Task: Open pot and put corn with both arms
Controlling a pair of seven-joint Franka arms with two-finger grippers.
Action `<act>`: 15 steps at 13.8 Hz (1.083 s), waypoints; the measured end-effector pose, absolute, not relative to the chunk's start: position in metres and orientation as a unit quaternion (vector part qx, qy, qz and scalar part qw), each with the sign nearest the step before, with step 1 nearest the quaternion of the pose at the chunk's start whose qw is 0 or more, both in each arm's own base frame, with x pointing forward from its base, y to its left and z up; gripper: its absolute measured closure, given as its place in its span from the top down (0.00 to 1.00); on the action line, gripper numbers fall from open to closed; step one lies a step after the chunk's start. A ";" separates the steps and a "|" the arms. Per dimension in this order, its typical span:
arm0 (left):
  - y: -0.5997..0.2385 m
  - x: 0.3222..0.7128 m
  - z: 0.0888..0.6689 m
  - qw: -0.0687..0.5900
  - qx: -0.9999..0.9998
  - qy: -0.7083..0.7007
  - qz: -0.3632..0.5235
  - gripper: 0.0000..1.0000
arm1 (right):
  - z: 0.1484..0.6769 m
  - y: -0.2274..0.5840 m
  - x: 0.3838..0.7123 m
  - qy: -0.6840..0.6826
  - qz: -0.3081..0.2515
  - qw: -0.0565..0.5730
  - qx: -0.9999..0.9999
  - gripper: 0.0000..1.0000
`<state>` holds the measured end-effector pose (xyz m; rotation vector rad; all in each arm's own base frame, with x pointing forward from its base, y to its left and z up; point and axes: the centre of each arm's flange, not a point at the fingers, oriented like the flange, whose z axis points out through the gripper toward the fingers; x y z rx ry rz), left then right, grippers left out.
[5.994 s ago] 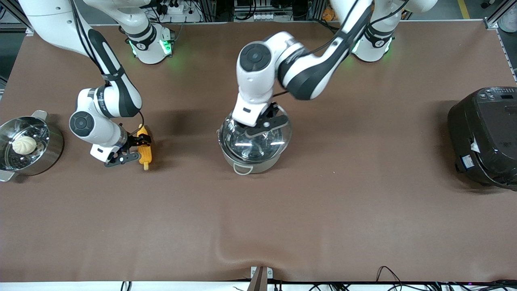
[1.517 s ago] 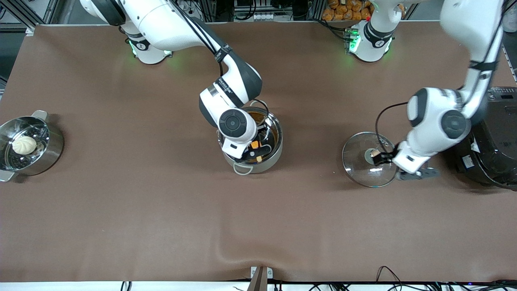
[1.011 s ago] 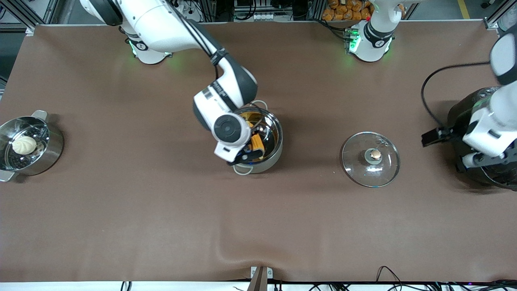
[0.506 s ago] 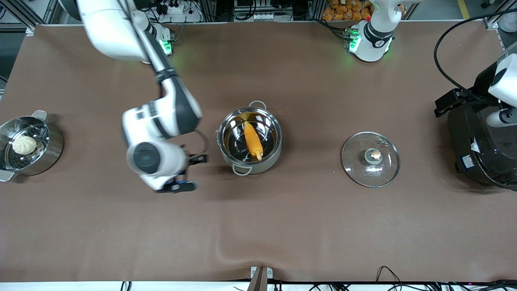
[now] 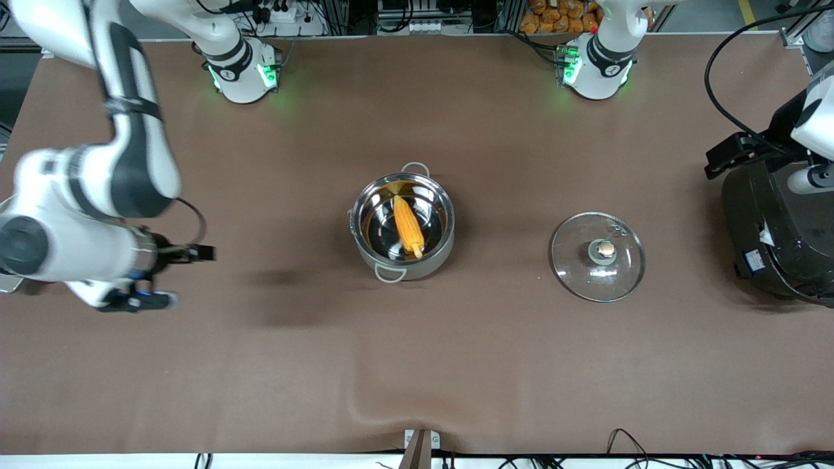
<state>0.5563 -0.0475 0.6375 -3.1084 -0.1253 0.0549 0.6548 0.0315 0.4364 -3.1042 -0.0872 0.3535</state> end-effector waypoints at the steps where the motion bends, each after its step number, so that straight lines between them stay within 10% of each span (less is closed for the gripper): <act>1: -0.047 0.554 0.638 0.016 -0.999 -0.033 0.022 1.00 | 0.453 0.004 0.646 -0.024 0.104 0.016 -0.994 1.00; 15: -0.047 0.549 0.647 0.016 -0.999 -0.028 0.017 1.00 | 0.628 -0.029 0.543 -0.027 0.042 0.024 -0.998 1.00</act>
